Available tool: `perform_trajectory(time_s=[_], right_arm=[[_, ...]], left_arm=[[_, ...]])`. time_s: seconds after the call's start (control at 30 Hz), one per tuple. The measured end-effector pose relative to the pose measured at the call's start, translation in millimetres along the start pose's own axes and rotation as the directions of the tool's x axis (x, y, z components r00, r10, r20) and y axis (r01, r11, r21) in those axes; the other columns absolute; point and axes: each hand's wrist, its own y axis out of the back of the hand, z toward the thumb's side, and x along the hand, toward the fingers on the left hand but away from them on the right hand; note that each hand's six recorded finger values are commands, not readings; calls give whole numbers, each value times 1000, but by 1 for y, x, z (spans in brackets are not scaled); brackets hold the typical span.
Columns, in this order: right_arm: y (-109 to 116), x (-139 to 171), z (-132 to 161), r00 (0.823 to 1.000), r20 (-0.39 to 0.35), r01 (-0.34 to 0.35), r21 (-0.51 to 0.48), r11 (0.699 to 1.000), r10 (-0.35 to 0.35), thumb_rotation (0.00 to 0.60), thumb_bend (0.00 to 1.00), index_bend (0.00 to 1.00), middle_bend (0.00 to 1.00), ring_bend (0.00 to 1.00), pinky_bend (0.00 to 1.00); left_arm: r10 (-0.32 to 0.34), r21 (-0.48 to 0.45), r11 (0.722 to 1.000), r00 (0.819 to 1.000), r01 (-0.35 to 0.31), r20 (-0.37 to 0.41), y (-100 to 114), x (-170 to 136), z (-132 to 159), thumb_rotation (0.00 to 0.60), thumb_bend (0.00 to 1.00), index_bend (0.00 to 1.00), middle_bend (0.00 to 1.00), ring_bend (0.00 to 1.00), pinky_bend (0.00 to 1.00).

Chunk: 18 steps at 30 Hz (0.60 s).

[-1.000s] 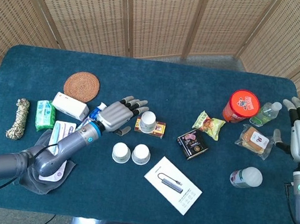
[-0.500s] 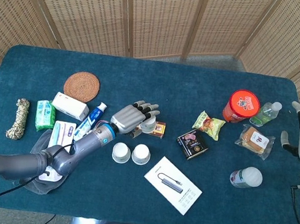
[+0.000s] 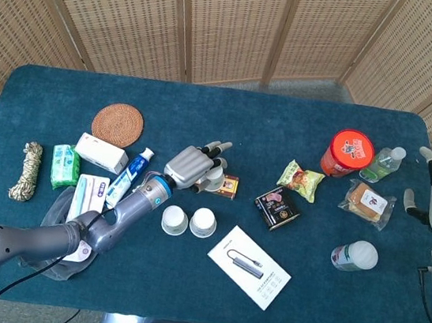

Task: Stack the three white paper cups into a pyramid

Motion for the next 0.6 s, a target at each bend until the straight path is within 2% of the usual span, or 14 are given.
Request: perform_trajectory(time_s=[0.3,0.6], right_arm=[[0,-1,2,1000,0,-1,1,1000,1,600,487,116,84,0,176],[-3,-3,5,1000,-2,-11,0,1000,11,600,487,115,84,0,176]], left_arm=[[22,-35,999,1000,-21,16,2,1,0,600,524,418,100,111,515],[32,-79,996,998,-28,53,21,-15,2,600,524,414,108,111,514]])
